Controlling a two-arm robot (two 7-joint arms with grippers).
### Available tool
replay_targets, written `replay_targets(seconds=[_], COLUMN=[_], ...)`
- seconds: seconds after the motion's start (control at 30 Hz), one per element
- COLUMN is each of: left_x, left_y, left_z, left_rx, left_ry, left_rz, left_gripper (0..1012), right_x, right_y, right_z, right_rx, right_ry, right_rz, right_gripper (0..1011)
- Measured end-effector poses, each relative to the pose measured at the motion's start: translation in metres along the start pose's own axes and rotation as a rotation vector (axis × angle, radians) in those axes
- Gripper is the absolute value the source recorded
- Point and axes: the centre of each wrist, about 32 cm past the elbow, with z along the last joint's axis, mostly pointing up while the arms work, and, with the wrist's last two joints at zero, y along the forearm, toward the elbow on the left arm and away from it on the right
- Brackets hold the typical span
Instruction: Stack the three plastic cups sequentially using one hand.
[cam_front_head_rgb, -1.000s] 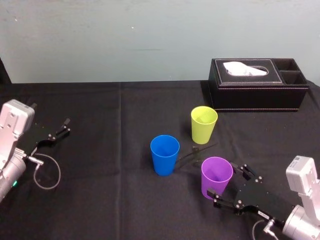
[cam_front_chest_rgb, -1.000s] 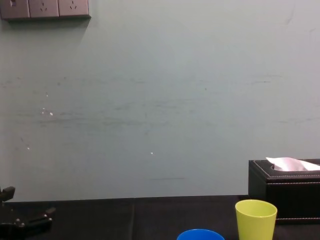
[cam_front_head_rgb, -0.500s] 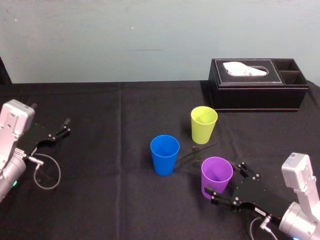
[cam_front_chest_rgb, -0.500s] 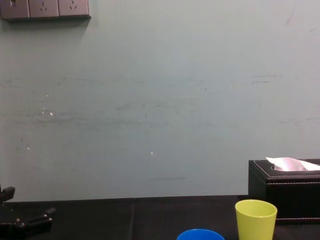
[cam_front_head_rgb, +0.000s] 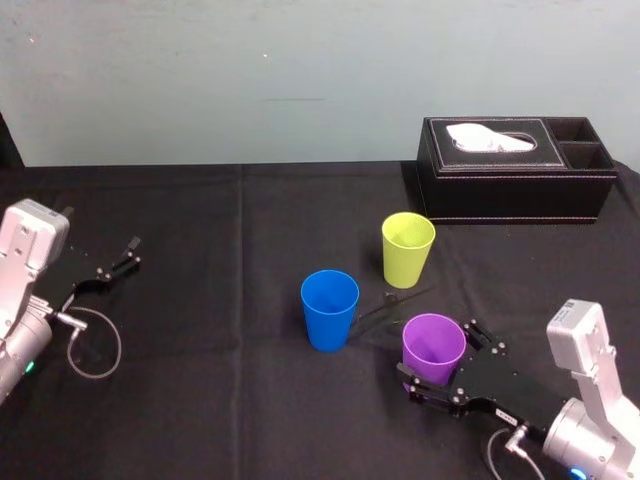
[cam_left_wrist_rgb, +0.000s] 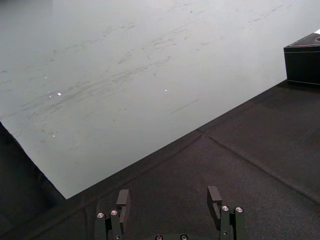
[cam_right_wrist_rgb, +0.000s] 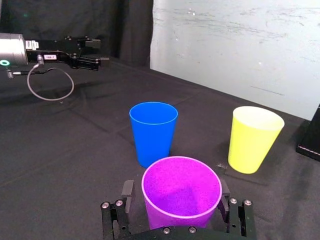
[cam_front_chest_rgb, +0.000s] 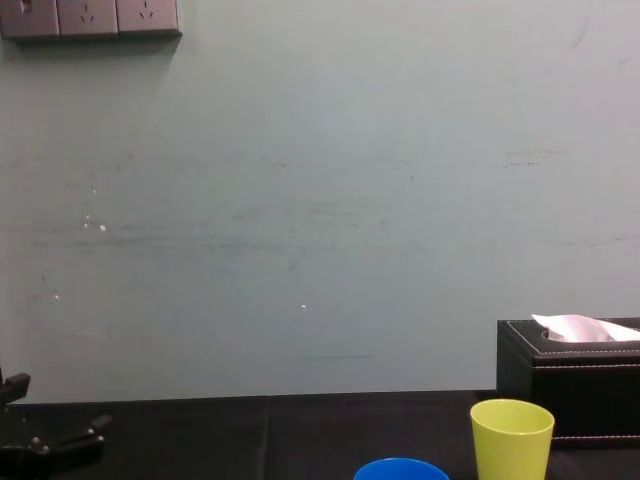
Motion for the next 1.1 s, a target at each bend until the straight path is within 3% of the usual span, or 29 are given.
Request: replay_targets(seconds=[0.37, 0.67, 1.1], left_x=[0.0000, 0.0000, 0.0000], left_y=[0.0000, 0.0000, 0.0000], left_z=[0.0000, 0.0000, 0.0000], left_rx=[0.000, 0.000, 0.000], left_ry=[0.000, 0.000, 0.000], left_rz=[0.000, 0.000, 0.000], left_gripper=[1010, 1010, 1010], right_x=[-0.0001, 0.0001, 0.0002], right_y=[0.0032, 0.0027, 0.0023], right_z=[0.0004, 0.0002, 0.0003], right_rx=[0.002, 0.002, 0.003], right_ry=[-0.006, -0.005, -0.003], right_rz=[-0.005, -0.005, -0.005], right_gripper=[993, 804, 737])
